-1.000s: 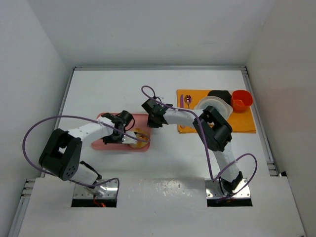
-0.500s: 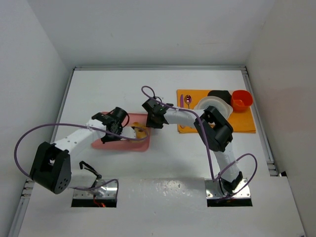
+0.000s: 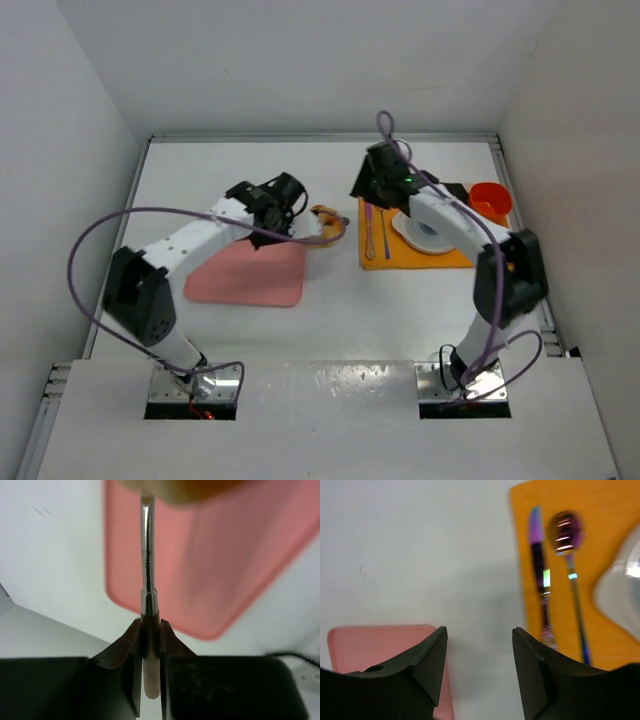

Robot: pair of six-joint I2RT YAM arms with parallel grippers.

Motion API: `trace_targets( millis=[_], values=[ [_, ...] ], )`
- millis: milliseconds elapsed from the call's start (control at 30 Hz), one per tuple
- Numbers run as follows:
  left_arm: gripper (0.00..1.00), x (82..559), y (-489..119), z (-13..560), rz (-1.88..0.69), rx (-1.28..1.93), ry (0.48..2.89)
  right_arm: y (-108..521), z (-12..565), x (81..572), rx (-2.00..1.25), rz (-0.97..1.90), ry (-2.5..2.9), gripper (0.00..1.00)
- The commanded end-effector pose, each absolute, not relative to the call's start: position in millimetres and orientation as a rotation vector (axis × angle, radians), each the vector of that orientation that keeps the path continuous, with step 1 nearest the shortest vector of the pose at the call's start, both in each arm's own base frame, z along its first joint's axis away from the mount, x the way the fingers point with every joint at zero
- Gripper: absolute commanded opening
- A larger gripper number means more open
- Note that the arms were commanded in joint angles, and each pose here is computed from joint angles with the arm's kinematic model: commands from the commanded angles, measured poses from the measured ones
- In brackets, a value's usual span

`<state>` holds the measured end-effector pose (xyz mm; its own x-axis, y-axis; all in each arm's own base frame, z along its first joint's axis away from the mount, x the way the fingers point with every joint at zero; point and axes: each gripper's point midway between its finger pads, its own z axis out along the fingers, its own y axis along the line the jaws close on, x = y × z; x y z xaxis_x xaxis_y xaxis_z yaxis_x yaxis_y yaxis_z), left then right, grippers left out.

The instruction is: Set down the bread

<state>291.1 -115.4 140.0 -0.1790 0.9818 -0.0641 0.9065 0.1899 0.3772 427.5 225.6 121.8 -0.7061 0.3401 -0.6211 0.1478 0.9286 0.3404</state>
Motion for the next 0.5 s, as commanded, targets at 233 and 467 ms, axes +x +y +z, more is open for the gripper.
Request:
trace_targets(
  millis=[233, 467],
  values=[
    [0.0, 384, -277, 112, 0.237, 1.609, 2.232, 13, 146, 360, 0.79, 0.117, 2.18, 0.51],
    [0.0, 400, -347, 102, 0.254, 1.614, 2.183, -21, 132, 306, 0.869, 0.096, 2.173, 0.48]
  ],
)
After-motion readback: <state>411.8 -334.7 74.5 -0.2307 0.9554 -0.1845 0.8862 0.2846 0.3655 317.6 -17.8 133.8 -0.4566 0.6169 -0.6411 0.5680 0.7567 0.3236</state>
